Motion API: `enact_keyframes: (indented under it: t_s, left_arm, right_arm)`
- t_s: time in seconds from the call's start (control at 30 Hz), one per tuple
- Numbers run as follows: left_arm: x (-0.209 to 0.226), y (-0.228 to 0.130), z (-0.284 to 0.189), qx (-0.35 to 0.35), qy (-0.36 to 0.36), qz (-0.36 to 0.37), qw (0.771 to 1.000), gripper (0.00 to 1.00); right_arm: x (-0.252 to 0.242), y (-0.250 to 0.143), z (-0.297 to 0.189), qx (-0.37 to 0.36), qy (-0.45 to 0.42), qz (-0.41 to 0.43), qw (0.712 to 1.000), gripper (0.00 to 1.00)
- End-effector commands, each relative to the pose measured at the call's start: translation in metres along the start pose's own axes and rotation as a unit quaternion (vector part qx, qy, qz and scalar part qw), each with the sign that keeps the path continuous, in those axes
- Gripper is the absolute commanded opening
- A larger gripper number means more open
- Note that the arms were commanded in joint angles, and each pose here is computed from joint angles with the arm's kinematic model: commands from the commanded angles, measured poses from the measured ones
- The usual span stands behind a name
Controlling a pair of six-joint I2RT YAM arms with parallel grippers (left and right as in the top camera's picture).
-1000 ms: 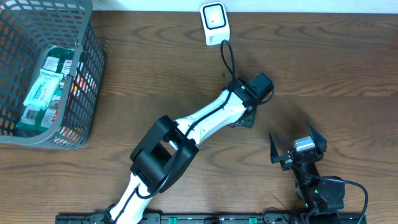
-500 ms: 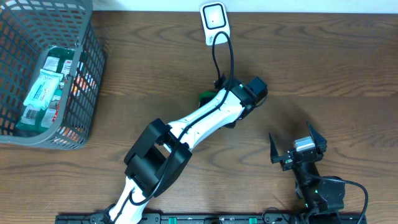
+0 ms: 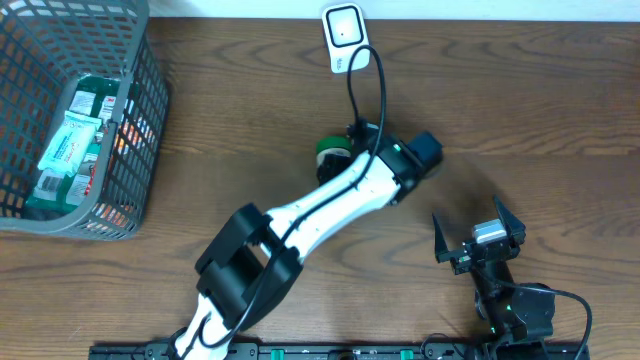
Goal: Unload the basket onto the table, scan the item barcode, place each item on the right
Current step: 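Lower the jar onto the table center and open the left gripper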
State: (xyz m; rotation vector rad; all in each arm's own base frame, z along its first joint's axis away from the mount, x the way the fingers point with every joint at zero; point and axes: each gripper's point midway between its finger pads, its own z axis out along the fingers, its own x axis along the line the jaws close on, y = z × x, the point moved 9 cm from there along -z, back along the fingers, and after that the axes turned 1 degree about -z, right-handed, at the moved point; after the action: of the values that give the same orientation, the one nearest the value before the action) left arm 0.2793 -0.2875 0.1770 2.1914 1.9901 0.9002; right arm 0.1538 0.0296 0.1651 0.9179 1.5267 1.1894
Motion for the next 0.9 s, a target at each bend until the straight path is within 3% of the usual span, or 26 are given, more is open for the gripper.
enact_keyframes:
  t_s: [0.0,0.07,0.13,0.23,0.3,0.4,0.63,0.87]
  left_arm:
    - [0.018,0.018,-0.059,-0.13,0.008,-0.047,0.99,0.59]
    - [0.021,0.023,-0.068,-0.158,0.006,-0.073,0.985,0.59]
    - [0.014,0.019,-0.075,-0.127,-0.053,-0.053,0.989,0.59]
    - [0.017,0.025,-0.07,-0.134,-0.04,-0.059,0.988,0.58]
    - [0.016,0.02,-0.072,-0.082,-0.09,-0.056,0.991,0.58]
    - [0.024,0.028,-0.066,-0.083,-0.083,-0.081,0.99,0.65]
    - [0.045,0.045,-0.043,0.03,-0.176,-0.118,0.977,0.65]
    - [0.032,0.033,-0.019,0.054,-0.159,-0.104,0.98,0.64]
  right_arm:
    - [0.002,0.0,0.0,-0.001,0.005,0.006,1.0,0.99]
    - [0.002,0.0,0.0,-0.001,0.005,0.006,1.0,0.99]
    - [0.002,0.0,0.0,-0.001,0.005,0.006,1.0,0.99]
    - [0.002,0.0,0.0,-0.001,0.005,0.006,1.0,0.99]
    - [0.002,0.0,0.0,-0.001,0.005,0.006,1.0,0.99]
    - [0.002,0.0,0.0,-0.001,0.005,0.006,1.0,0.99]
    - [0.002,0.0,0.0,-0.001,0.005,0.006,1.0,0.99]
    - [0.002,0.0,0.0,-0.001,0.005,0.006,1.0,0.99]
